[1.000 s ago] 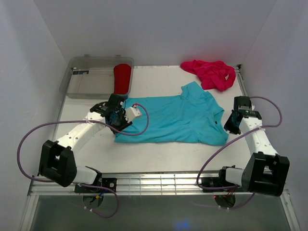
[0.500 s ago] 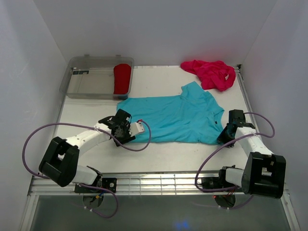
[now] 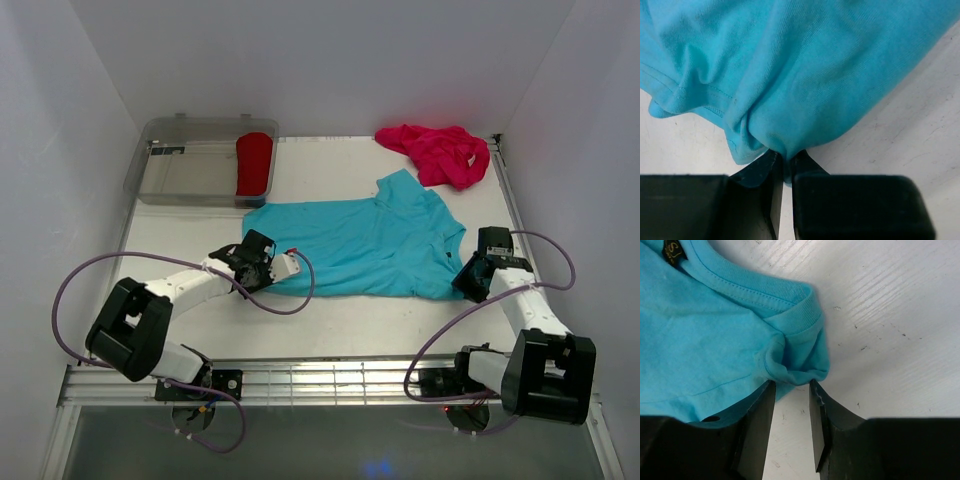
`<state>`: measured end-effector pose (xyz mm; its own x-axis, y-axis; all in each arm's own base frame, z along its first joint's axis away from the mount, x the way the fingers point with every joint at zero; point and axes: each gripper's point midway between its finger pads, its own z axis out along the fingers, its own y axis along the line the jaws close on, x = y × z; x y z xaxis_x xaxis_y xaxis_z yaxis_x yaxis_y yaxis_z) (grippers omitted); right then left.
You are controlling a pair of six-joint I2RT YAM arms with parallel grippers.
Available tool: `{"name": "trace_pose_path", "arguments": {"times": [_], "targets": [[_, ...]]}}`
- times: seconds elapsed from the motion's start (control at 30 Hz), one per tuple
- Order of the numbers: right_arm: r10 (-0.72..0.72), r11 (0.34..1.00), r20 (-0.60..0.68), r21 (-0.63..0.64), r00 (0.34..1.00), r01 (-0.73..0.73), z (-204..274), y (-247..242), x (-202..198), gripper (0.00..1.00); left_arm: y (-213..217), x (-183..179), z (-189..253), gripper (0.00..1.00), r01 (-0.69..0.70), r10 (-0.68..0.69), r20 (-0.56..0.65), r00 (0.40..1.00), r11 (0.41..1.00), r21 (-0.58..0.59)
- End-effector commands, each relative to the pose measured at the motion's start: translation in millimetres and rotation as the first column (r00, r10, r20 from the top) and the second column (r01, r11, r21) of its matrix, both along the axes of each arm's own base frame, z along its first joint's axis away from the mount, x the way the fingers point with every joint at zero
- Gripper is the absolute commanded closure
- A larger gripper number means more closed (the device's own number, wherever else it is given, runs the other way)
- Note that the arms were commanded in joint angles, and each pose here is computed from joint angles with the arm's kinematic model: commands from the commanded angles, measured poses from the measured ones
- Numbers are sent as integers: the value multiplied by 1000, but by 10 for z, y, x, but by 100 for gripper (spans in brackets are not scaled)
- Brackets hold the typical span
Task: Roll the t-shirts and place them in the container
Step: Fold the T-shirt at the center of the board.
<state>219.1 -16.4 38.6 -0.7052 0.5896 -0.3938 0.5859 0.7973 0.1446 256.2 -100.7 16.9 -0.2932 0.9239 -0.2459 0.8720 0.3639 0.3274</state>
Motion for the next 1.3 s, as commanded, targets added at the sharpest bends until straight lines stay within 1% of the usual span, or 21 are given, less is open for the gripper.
{"name": "trace_pose_path", "arguments": {"times": [0.0, 0.1, 0.13, 0.17, 0.2, 0.33, 0.4, 0.43, 0.47, 0.5, 0.57, 0.7, 0.93, 0.97, 1.0, 1.07, 1.1, 1.13, 1.2, 1.23, 1.27], "targets": [[-7, 1000, -18, 18, 1000, 7, -131, 25, 25, 60, 73, -133, -107, 81, -16, 17, -47, 999, 1000, 21], [-33, 999, -50, -12, 998, 32, -263, -37, -14, 64, 104, -114, -37, 86, -27, 27, -26, 999, 999, 29], [-40, 999, -57, -24, 998, 39, -281, -61, -22, 73, 117, -124, -16, 89, -30, 31, -27, 999, 999, 35], [-51, 998, -62, -38, 997, 49, -292, -89, -26, 84, 127, -98, 41, 96, -37, 38, -12, 999, 999, 36], [-71, 996, -63, -62, 995, 67, -299, -136, -40, 92, 127, -89, 76, 100, -40, 41, -6, 999, 999, 35], [-117, 991, -72, -74, 990, 112, -269, -191, -147, 92, 211, -209, 203, 100, -35, 37, -30, 999, 997, 62], [-144, 986, -26, -92, 989, 141, -138, -243, -152, 92, 268, -282, 298, 100, -28, 29, -23, 999, 997, 65], [-160, 983, -20, -95, 987, 158, -95, -270, -196, 92, 334, -374, 315, 100, -14, 18, -46, 999, 996, 88], [-168, 981, 38, -93, 985, 171, 34, -288, -160, 92, 369, -421, 337, 100, -8, 13, -52, 999, 996, 94], [-169, 981, 57, -85, 984, 174, 85, -279, -166, 92, 397, -477, 382, 100, -1, 5, -47, 999, 996, 92], [-188, 980, 93, -53, 978, 193, 192, -237, -199, 92, 477, -619, 384, 100, 7, 2, -84, 996, 994, 111], [-204, 977, 75, 74, 976, 198, 253, -2, -322, 92, 566, -798, 420, 100, 19, -5, -116, 993, 993, 121], [-219, 974, 116, 83, 969, 211, 593, 34, -534, 92, 681, -1048, 517, 100, 66, -41, -178, 983, 988, 137], [-218, 974, 105, 86, 970, 209, 584, 49, -577, 92, 659, -1071, 521, 99, 75, -52, -185, 981, 990, 122], [-217, 973, 77, 103, 973, 208, 548, 96, -658, 92, 661, -1072, 524, 96, 78, -55, -184, 981, 990, 120], [-214, 970, 52, 130, 975, 206, 438, 164, -760, 92, 650, -1080, 523, 85, 97, -74, -189, 979, 988, 116], [-208, 969, 48, 149, 977, 199, 399, 205, -780, 92, 649, -1086, 515, 68, 103, -79, -196, 977, 988, 116], [-209, 970, 55, 140, 976, 199, 388, 191, -795, 80, 648, -1088, 515, 61, 116, -91, -202, 975, 986, 117], [-224, 969, 44, 119, 974, 218, 381, 151, -828, 61, 648, -1102, 492, 52, 130, -100, -224, 969, 984, 124], [-227, 968, 35, 120, 973, 221, 382, 153, -836, 46, 664, -1115, 489, 45, 138, -104, -235, 966, 981, 133], [-233, 966, 36, 121, 972, 227, 408, 151, -830, 41, 676, -1121, 485, 42, 139, -102, -243, 965, 980, 140]]}}
